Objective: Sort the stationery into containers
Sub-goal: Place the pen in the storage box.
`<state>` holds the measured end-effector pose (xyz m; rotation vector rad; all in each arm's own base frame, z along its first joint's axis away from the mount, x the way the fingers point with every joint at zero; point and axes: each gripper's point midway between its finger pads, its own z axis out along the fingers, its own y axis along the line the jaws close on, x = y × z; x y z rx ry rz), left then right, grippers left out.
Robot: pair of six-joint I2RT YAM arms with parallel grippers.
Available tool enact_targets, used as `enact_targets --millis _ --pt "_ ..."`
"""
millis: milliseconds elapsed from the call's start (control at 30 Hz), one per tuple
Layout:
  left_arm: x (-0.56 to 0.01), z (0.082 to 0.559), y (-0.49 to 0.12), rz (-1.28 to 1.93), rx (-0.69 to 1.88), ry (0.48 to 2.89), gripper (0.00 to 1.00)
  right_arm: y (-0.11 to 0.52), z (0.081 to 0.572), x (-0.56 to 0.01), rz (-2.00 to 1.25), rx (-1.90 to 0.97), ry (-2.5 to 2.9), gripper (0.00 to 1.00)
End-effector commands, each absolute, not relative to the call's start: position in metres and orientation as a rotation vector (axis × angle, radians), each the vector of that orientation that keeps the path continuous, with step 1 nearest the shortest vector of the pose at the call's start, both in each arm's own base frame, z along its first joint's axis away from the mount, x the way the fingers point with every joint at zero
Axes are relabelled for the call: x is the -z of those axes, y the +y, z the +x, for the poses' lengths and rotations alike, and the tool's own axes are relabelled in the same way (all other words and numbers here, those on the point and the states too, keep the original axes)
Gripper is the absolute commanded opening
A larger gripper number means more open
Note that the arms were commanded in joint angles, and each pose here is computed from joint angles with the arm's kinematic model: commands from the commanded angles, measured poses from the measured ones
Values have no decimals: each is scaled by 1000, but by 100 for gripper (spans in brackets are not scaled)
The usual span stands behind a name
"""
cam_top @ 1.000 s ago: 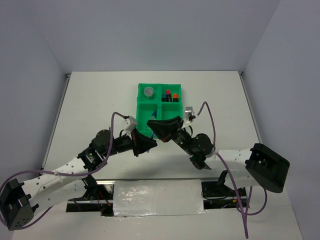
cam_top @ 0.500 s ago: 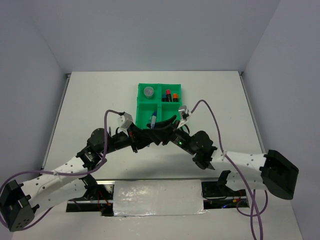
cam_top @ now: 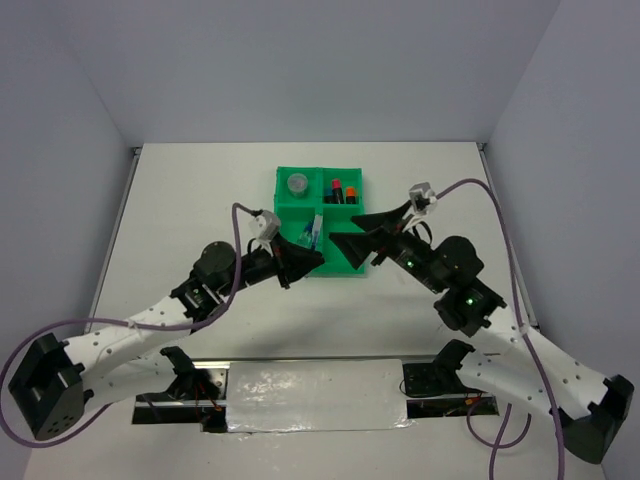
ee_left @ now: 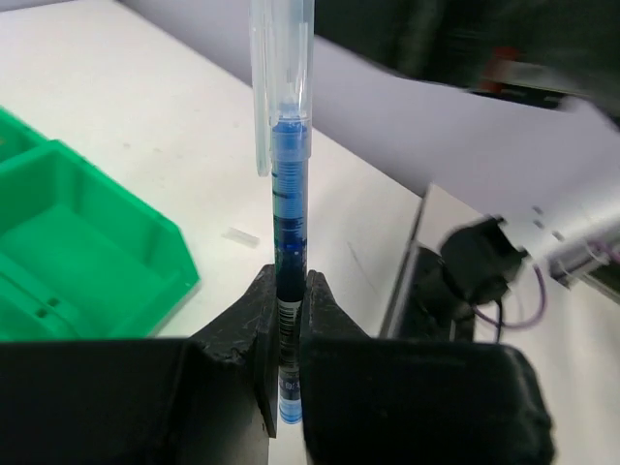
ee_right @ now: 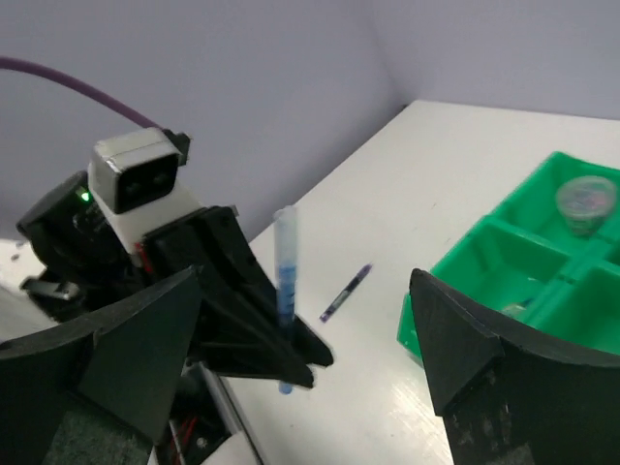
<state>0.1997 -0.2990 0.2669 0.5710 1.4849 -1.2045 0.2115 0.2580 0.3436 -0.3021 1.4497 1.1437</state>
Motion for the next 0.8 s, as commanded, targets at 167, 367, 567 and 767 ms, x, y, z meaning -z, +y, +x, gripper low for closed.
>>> enact_targets --millis 167,367,567,767 --pt "-274 287 -328 250 1037 1674 0 165 216 -342 23 -791 1613 100" --pt "-204 338 -363 202 906 1855 7 133 201 -340 47 -698 1641 100" --pt "-158 362 -378 252 797 1924 10 118 189 -337 45 -674 1634 100" --pt "-132 371 -379 234 784 1962 18 123 185 -327 -2 -689 1647 100"
